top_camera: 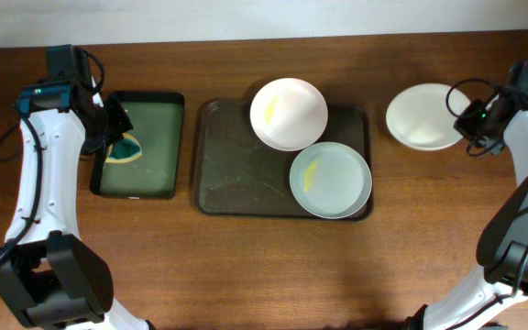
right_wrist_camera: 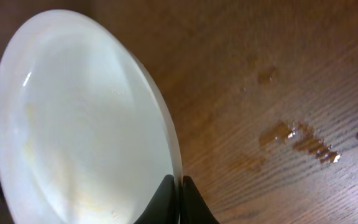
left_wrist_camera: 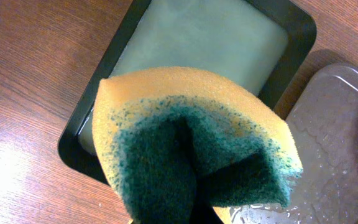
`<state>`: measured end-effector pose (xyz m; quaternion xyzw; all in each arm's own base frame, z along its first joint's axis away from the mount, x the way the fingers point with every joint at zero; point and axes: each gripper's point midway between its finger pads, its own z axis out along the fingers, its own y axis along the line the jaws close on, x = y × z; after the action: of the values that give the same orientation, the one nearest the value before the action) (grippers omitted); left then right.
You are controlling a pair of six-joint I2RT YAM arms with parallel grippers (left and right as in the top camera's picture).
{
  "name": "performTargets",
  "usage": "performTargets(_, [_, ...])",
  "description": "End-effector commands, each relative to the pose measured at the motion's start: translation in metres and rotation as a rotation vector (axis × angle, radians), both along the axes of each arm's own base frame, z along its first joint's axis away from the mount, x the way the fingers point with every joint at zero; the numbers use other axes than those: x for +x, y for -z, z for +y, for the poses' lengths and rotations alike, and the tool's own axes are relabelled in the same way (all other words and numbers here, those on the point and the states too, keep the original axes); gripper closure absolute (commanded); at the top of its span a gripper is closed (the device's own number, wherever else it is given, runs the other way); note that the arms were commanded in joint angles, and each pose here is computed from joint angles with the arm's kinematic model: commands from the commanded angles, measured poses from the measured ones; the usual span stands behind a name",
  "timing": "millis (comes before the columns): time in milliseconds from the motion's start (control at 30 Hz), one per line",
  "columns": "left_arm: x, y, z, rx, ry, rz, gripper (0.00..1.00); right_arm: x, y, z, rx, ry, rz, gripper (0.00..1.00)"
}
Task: Clean dirty plates on tray and stack at the side
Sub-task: 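Carry the cream plate right and set it on the table, then move the right gripper to the pink plate's rim and grasp it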
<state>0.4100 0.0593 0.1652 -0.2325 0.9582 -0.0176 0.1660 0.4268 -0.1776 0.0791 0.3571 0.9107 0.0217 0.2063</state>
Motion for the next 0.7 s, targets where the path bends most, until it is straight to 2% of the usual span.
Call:
performTargets(0, [0.0,0.002,0.0,-0.002,0.017,0.002,1.0,-0.005,0.004,-0.004,-0.032,0.02,0.017,0.61])
performTargets(67, [0.0,0.002,0.0,-0.002,0.017,0.002,1.0,-0.004,0.003,-0.001,-0.016,0.011,0.009,0.27])
performTargets(133, [0.0,0.002,0.0,-0.002,0.017,0.002,1.0,0.001,0.001,0.015,0.057,-0.05,-0.023,0.19])
performTargets(300, [0.0,0.002,0.0,-0.002,0.017,0.002,1.0,0.027,-0.039,0.092,0.348,-0.33,-0.238,0.18])
performTargets(367, [0.0,0.002,0.0,-0.002,0.017,0.002,1.0,0.037,-0.055,0.127,0.357,-0.505,-0.314,0.18])
performTargets(433, [0.001,0.002,0.0,-0.002,0.017,0.002,1.0,0.041,-0.053,0.159,0.302,-0.632,-0.307,0.18])
performTargets(533, [0.0,0.002,0.0,-0.002,0.017,0.003,1.0,0.044,-0.03,0.189,0.164,-0.665,-0.194,0.18])
performTargets(667, [-0.002,0.009,0.0,-0.004,0.017,0.02,1.0,0.046,-0.004,0.229,0.103,-0.527,-0.088,0.18])
